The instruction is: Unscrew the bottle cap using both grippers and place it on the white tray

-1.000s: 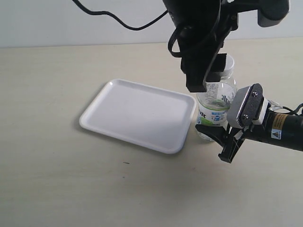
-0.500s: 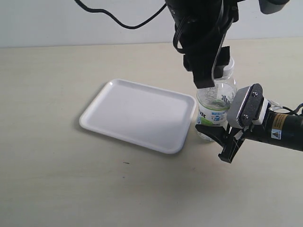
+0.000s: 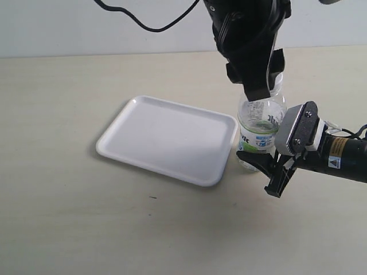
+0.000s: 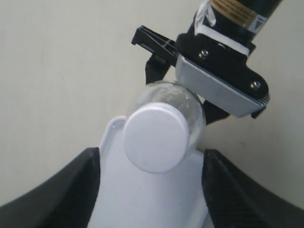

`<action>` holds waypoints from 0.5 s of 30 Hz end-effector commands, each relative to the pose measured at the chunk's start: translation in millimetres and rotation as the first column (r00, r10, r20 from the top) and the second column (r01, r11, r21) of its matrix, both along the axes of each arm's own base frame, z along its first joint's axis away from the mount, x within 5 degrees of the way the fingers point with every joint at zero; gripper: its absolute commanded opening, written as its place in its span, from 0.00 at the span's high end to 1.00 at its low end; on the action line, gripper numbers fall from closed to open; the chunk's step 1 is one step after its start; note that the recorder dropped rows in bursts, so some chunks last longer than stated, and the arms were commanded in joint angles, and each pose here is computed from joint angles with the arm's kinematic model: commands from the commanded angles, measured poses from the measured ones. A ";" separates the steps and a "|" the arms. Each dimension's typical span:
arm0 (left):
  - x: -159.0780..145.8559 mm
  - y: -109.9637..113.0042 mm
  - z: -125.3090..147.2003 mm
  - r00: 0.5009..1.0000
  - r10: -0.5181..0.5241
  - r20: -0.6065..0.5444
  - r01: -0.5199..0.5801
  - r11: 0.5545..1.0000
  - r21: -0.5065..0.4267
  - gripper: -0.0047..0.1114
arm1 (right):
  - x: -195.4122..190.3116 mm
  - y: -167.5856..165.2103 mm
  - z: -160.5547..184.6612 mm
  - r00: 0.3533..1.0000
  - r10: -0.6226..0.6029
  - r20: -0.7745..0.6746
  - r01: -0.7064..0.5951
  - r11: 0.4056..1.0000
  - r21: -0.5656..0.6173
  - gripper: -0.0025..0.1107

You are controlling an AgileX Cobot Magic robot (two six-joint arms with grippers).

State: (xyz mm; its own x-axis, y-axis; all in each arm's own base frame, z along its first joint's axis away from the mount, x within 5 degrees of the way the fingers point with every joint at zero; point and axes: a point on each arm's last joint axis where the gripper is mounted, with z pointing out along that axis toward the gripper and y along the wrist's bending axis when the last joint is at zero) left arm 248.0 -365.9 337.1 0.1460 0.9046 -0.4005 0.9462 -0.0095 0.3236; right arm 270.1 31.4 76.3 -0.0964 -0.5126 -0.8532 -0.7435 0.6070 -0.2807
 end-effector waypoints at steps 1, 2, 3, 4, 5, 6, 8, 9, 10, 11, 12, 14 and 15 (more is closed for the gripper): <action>0.7 -3.2 6.7 1.000 0.007 0.019 -0.006 0.998 -0.060 0.44 | -4.8 -4.6 -11.8 0.997 0.000 -0.082 -0.008 0.995 -0.095 0.98; 0.7 -3.2 6.7 1.000 0.006 0.020 -0.004 0.998 -0.060 0.44 | -4.4 -5.0 -11.8 0.997 -0.006 -0.080 -0.002 0.995 -0.096 0.98; 0.7 -3.2 6.7 1.000 0.006 0.020 -0.004 0.998 -0.060 0.44 | -4.4 -5.0 -11.8 0.997 0.003 -0.071 -0.010 0.994 -0.106 0.98; 0.5 -2.6 6.3 1.000 0.006 0.017 -0.005 0.999 -0.052 0.44 | -4.4 -5.0 -11.8 0.998 0.006 -0.067 -0.013 0.994 -0.110 0.98; -0.1 -1.7 5.6 1.000 0.001 0.012 0.000 0.999 -0.039 0.44 | -4.3 -5.1 -11.8 0.998 0.004 -0.068 -0.011 0.994 -0.109 0.98; -0.7 -0.8 4.9 1.000 -0.010 0.009 0.010 1.000 -0.023 0.44 | -4.1 -5.3 -11.7 0.998 0.000 -0.067 -0.007 0.994 -0.109 0.98; -2.8 2.3 2.7 0.997 -0.077 0.013 0.076 0.996 0.038 0.44 | -3.0 -6.4 -11.6 0.998 -0.011 -0.057 0.005 0.993 -0.118 0.98; -3.5 3.3 2.0 0.995 -0.103 0.015 0.102 0.993 0.059 0.44 | -3.0 -6.4 -11.6 0.999 -0.006 -0.051 0.000 0.992 -0.125 0.98; -4.1 4.2 1.4 0.993 -0.118 0.012 0.116 0.990 0.074 0.44 | -3.0 -6.4 -11.6 0.999 -0.001 -0.045 -0.005 0.991 -0.131 0.98; -4.3 4.5 1.2 0.993 -0.118 0.009 0.117 0.990 0.078 0.44 | -3.0 -6.4 -11.6 0.999 0.005 -0.039 -0.010 0.990 -0.138 0.98; -4.3 4.5 1.2 0.993 -0.118 0.009 0.117 0.990 0.078 0.44 | -2.7 -6.8 -11.5 1.000 0.006 -0.031 -0.010 0.989 -0.147 0.98; -4.3 4.5 1.2 0.993 -0.118 0.009 0.117 0.990 0.078 0.44 | -0.6 -9.0 -11.3 1.000 -0.023 -0.017 0.020 0.987 -0.158 0.98; -4.3 4.5 1.2 0.993 -0.118 0.009 0.117 0.990 0.078 0.44 | -0.2 -9.5 -11.2 1.000 -0.027 -0.011 0.025 0.986 -0.164 0.98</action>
State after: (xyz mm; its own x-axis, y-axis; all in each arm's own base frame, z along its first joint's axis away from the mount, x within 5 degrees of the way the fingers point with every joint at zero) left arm 245.3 -361.9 335.5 0.2509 0.9130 -0.3217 0.9324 -0.1386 0.3338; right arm 271.9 29.6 76.5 -0.0455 -0.5613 -0.8263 -0.7307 0.5828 -0.3556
